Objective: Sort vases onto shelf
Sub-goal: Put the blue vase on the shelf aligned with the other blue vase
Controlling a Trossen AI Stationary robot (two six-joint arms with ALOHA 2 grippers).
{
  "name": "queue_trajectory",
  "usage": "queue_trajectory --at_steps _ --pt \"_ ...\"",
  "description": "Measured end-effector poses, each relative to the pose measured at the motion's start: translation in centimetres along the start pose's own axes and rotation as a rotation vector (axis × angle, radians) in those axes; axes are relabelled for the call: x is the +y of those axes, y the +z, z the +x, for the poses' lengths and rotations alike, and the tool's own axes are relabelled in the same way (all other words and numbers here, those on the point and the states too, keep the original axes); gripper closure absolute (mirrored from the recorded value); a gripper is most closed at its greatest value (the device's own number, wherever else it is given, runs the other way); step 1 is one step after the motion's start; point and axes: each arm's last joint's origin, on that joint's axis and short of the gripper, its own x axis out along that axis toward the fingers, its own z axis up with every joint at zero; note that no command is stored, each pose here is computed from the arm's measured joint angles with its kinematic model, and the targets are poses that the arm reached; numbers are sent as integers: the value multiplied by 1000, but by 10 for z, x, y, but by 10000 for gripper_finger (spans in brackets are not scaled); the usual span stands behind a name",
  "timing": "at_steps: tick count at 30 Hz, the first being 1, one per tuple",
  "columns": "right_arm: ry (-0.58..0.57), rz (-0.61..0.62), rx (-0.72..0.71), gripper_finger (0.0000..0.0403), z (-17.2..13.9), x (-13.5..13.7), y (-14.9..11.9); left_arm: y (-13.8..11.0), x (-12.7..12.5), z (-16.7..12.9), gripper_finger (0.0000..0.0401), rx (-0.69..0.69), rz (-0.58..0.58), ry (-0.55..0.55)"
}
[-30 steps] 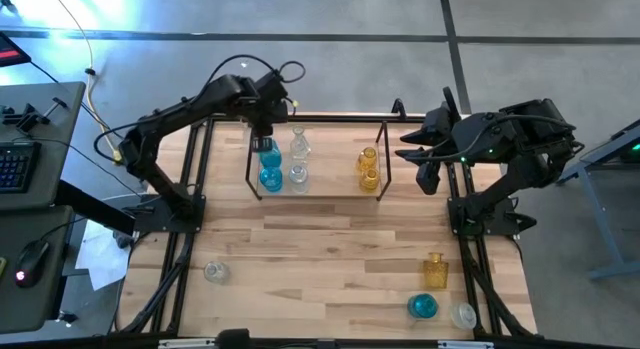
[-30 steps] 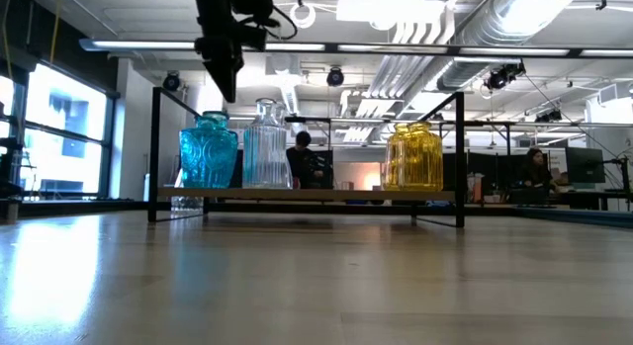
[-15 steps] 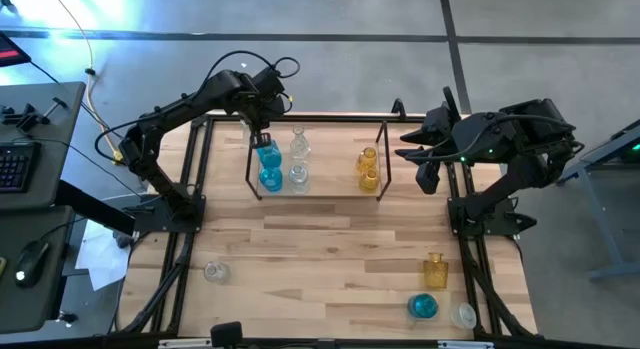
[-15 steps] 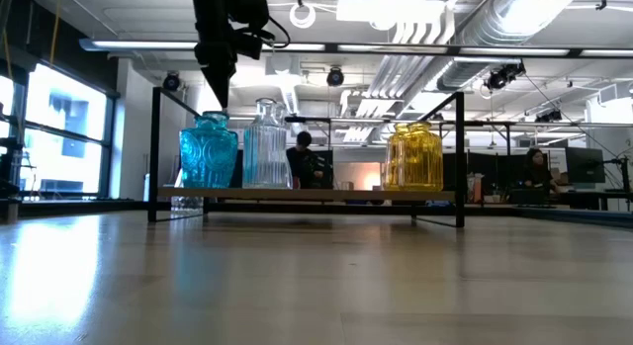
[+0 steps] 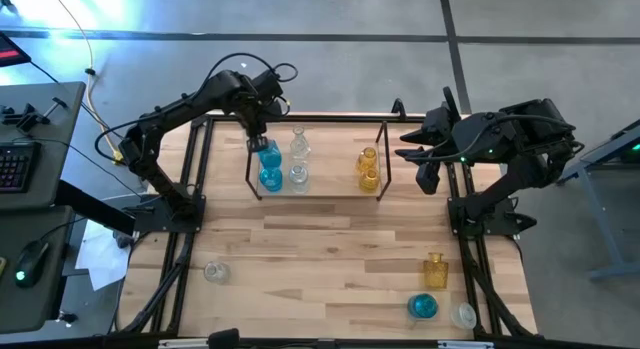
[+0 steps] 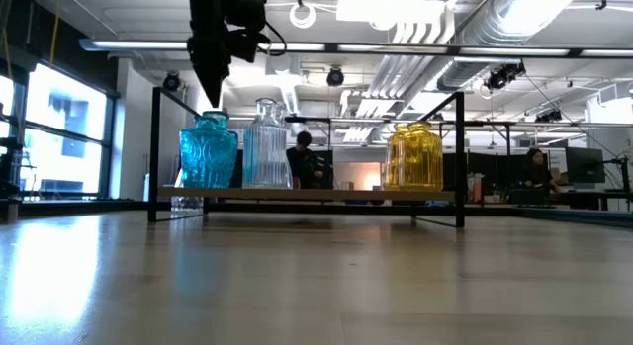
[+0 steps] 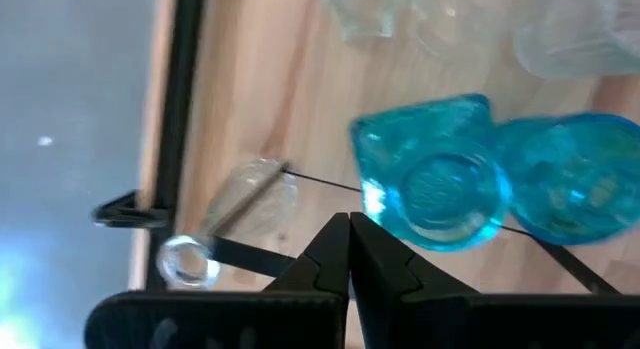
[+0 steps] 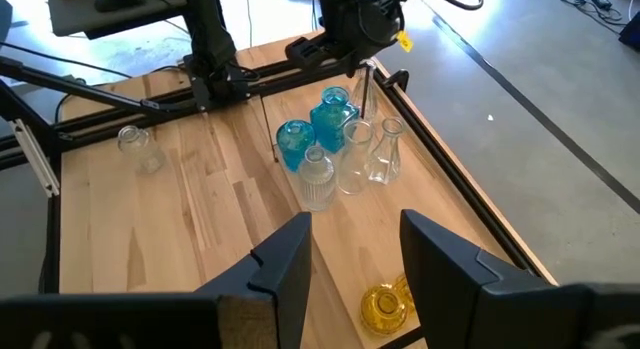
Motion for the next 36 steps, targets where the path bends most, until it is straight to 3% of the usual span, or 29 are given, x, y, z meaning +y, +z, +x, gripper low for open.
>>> queue_trajectory --at_steps 15,21,30,36 --pt "0 -4 0 267 0 0 0 2 -2 3 401 9 -28 -13" --pt "0 -4 0 267 0 0 0 3 -2 3 401 -17 -76 -73" --pt "1 -3 0 267 0 0 0 5 2 3 401 -22 -82 26" --pt "1 -3 0 267 0 0 0 13 2 10 401 -37 -153 38"
